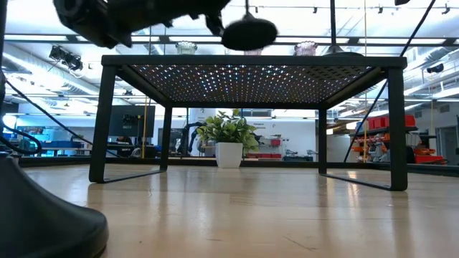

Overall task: Pick & Place candle stick holders
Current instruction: Put the left black candle holder on the shelf aligned with the other black candle holder

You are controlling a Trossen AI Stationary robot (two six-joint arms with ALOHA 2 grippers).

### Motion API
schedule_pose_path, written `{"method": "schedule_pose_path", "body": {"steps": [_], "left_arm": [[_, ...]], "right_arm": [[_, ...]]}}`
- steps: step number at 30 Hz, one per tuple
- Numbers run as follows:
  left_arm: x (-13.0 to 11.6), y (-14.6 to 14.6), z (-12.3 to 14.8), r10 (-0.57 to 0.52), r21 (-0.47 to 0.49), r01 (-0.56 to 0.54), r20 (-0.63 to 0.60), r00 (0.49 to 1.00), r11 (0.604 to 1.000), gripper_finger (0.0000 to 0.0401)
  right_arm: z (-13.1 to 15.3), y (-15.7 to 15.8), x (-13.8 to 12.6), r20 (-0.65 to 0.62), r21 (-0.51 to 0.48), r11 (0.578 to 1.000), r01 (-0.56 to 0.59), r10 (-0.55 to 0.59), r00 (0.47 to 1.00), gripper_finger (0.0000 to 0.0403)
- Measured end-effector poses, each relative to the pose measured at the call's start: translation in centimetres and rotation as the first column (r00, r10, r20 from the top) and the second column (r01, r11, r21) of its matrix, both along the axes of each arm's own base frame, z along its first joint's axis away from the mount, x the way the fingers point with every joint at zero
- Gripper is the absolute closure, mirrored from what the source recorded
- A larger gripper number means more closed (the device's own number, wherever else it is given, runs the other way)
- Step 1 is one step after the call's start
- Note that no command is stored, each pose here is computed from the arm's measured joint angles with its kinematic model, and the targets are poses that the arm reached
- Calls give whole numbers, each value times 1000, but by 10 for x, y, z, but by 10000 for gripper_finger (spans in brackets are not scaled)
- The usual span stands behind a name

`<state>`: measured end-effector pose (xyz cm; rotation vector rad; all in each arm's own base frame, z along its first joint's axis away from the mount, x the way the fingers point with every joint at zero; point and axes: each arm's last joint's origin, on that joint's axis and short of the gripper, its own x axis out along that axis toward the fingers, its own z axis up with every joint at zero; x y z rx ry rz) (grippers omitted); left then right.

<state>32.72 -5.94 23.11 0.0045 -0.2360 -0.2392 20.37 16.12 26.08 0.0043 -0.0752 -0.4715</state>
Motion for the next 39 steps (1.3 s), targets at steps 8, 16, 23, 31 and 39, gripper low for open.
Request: {"method": "schedule_pose_path", "body": {"steps": [8,16,23,31,39], "left_arm": [[13,4,-8,-14,-11,14,-28,1000,1000,387],[14,5,-12,-17,-20,16,-66,998,1000,384],[14,5,-13,-17,-22,16,-70,997,1000,386],[14,4,-14,-16,-22,15,-77,997,1000,374],[14,4,-14,-16,-22,14,-76,997,1000,380]], "right_arm": [[0,0,0,-2,-4,1000,-3,3,1000,131],[0,0,0,-2,-4,1000,-2,2,1000,131],[0,0,0,-2,-4,1000,-1,1,1000,131],[0,0,0,-2,-4,1000,-1,1,1000,130],[0,0,0,-2,-4,1000,-2,2,1000,131]]}}
